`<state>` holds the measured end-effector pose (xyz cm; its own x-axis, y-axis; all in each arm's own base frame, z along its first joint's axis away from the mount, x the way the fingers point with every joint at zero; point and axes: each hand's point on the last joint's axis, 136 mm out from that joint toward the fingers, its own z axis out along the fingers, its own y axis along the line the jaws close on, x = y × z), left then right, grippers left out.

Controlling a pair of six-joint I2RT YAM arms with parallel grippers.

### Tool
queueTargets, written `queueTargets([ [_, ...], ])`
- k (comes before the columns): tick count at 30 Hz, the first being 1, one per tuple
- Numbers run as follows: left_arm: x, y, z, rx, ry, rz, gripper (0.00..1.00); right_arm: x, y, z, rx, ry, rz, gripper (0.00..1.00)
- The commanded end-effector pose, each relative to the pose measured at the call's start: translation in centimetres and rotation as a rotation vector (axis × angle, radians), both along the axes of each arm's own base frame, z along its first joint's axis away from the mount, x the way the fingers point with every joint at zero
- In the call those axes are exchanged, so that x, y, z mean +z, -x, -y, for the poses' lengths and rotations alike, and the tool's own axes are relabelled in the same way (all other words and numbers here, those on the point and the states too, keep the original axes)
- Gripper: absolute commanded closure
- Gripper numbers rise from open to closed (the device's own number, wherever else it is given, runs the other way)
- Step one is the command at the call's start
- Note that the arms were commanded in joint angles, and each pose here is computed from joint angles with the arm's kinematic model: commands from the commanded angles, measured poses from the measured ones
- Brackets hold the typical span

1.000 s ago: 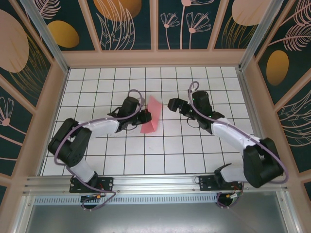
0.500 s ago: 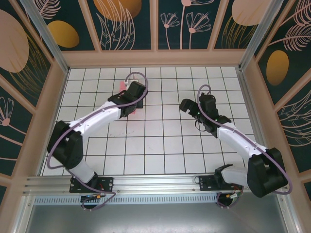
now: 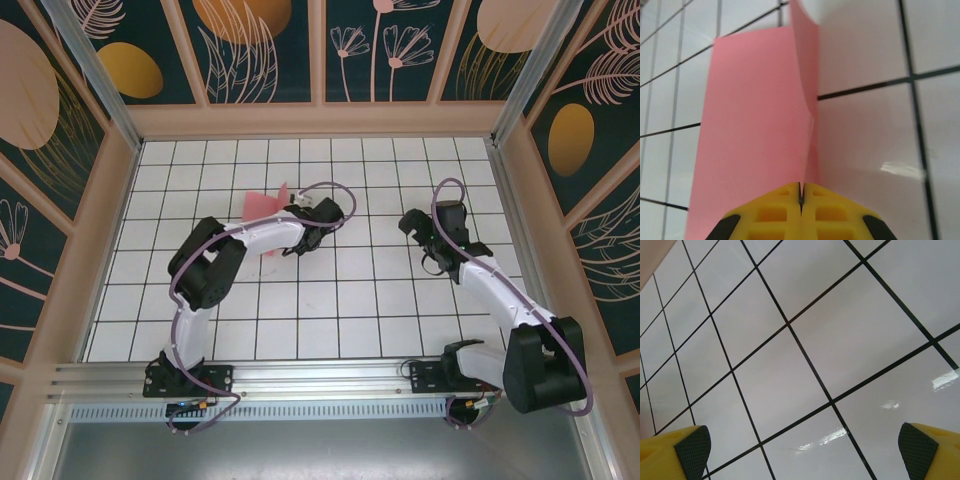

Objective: Fold a paper plane with a square sheet of paper (pick it up from the middle)
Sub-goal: Turn over the paper at the center of the table.

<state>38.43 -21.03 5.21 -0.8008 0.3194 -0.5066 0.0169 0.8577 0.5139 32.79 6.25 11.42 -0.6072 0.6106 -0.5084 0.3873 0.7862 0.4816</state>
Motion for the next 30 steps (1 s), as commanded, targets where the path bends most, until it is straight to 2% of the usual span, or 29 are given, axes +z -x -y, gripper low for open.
queueTargets([
  [1,-1.3,0.2,2.8,-0.029,0.062,-0.018,0.96,-0.4,0.8,0.1,-0.008,-0.024,-0.027,0.01],
  [9,-3.7,1.4,5.4,-0.063,0.142,-0.077,0.90,-0.8,0.8,0.1,-0.009,-0.031,-0.045,0.01],
  [15,-3.8,2.2,7.1,-0.079,0.262,-0.128,0.76,-0.9,0.7,0.1,-0.012,-0.036,-0.049,0.01],
  [20,0.7,3.3,10.4,-0.145,0.508,-0.145,0.60,-0.5,0.4,0.1,-0.011,-0.034,-0.041,0.01],
  [25,7.8,4.7,13.9,-0.287,0.812,-0.107,0.43,-0.2,-0.1,-0.8,0.026,-0.066,-0.039,0.01],
  [30,13.0,4.6,12.3,-0.302,0.934,0.026,0.25,0.6,-0.9,-3.0,0.114,-0.123,-0.011,0.07],
])
